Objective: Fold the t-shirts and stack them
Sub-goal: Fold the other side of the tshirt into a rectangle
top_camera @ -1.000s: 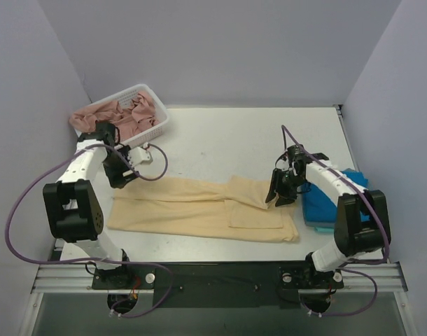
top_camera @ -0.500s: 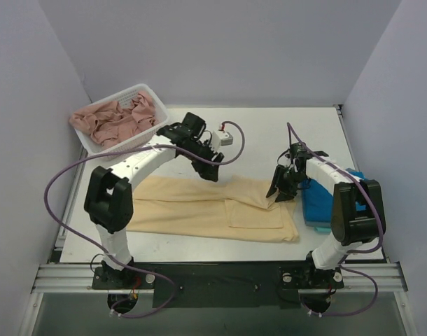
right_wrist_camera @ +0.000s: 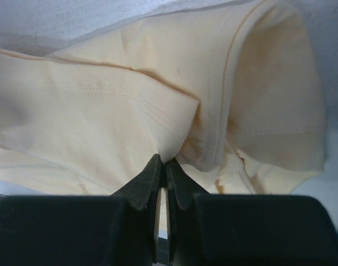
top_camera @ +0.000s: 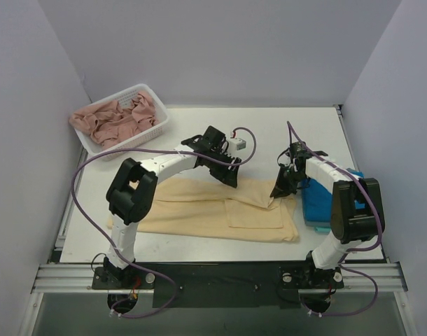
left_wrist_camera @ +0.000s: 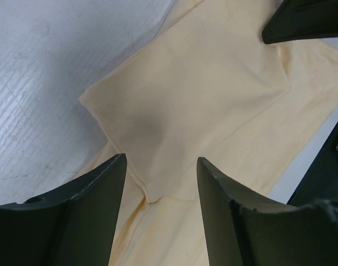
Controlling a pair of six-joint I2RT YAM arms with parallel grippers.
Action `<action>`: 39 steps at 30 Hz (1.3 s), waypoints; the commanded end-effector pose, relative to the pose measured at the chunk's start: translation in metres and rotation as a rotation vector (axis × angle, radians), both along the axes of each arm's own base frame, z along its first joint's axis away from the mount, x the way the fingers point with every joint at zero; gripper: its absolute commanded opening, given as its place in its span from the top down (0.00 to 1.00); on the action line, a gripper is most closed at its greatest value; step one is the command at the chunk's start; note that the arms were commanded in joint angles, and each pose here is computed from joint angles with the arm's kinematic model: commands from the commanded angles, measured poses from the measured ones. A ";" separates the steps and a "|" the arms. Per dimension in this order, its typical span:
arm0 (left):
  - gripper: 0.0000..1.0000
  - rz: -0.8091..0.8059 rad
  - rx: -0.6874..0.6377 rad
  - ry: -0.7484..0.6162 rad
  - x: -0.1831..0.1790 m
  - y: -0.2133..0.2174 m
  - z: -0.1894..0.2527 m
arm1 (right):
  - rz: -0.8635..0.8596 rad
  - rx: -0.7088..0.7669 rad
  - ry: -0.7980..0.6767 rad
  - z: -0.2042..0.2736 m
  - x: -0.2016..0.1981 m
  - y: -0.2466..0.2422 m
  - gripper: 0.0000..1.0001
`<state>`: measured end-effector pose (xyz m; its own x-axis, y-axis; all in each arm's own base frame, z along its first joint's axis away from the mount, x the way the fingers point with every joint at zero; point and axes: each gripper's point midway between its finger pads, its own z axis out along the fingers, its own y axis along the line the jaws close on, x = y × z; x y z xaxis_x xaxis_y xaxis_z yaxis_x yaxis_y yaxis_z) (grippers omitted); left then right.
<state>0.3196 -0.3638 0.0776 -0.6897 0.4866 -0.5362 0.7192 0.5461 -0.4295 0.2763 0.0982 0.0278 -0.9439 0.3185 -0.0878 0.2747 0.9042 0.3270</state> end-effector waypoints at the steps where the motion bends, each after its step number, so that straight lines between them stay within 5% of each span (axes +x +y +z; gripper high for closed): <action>1: 0.37 0.064 0.018 0.011 0.016 -0.012 -0.018 | 0.007 -0.015 0.003 0.001 -0.002 -0.004 1.00; 14: 0.60 0.049 0.080 0.041 0.011 -0.006 -0.019 | 0.030 0.007 -0.035 0.012 0.001 -0.001 1.00; 17: 1.00 0.048 0.068 0.034 0.010 -0.006 -0.011 | 0.041 0.022 -0.050 0.017 0.001 0.001 1.00; 30: 1.00 -0.077 -0.013 0.051 -0.029 0.004 0.024 | 0.115 0.066 -0.041 0.047 -0.030 0.007 1.00; 39: 1.00 -0.105 0.072 0.128 -0.055 0.026 -0.033 | 0.162 0.057 0.053 0.029 -0.060 0.008 1.00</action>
